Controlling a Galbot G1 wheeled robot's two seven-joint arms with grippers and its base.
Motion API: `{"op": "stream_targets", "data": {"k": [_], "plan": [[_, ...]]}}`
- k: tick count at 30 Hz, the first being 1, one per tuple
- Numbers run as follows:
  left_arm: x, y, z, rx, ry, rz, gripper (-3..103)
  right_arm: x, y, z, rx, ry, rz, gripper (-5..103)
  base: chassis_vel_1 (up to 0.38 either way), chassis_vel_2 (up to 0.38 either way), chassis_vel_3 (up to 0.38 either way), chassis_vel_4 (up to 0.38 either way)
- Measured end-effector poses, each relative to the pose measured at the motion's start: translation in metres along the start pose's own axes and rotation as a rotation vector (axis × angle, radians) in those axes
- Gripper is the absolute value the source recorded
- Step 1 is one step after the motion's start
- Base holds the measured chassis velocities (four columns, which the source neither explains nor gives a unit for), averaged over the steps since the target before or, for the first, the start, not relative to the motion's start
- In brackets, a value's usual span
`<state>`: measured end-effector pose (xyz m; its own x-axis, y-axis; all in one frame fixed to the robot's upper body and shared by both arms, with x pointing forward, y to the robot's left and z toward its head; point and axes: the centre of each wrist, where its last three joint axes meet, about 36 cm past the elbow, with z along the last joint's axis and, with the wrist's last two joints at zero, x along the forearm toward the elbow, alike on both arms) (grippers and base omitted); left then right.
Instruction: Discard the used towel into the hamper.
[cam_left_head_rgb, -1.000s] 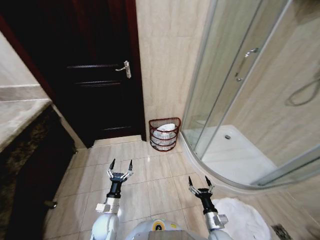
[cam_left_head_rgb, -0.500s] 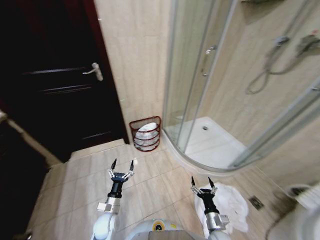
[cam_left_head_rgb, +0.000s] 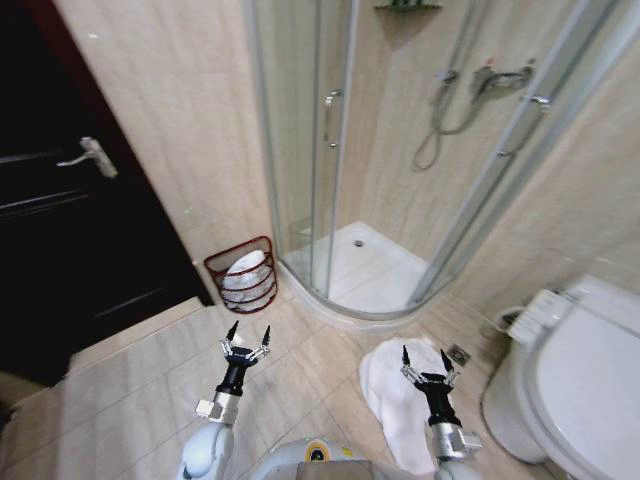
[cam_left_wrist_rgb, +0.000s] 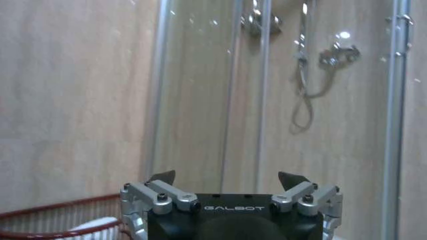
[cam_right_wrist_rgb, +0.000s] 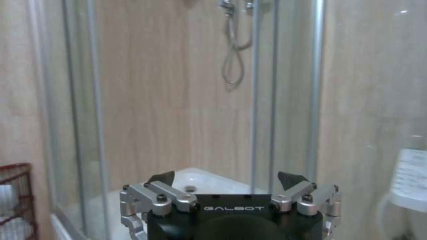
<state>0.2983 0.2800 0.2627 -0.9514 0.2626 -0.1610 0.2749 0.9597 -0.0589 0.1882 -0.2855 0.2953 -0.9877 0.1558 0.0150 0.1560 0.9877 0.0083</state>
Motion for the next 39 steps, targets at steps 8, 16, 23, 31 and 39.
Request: {"op": "stream_targets", "data": {"k": [8, 16, 23, 31, 39], "plan": [[-0.007, 0.012, -0.003, 0.007, 0.080, 0.035, 100, 0.006, -0.007, -0.004, -0.008, 0.008, 0.014, 100, -0.012, -0.017, -0.021, -0.011], [-0.006, 0.012, 0.000, -0.013, 0.164, 0.067, 100, 0.013, -0.004, 0.013, -0.002, 0.083, 0.053, 100, 0.000, 0.000, 0.000, 0.000], [-0.009, 0.006, 0.007, 0.001, 0.119, 0.021, 100, 0.011, -0.005, 0.022, 0.000, 0.090, 0.069, 100, 0.000, 0.000, 0.000, 0.000], [-0.007, 0.005, 0.012, 0.007, 0.102, -0.002, 100, 0.012, -0.004, 0.023, 0.000, 0.076, 0.069, 100, 0.000, 0.000, 0.000, 0.000], [-0.005, 0.004, 0.013, 0.005, 0.102, -0.002, 100, 0.012, -0.002, 0.021, -0.004, 0.068, 0.067, 100, 0.000, 0.000, 0.000, 0.000]]}}
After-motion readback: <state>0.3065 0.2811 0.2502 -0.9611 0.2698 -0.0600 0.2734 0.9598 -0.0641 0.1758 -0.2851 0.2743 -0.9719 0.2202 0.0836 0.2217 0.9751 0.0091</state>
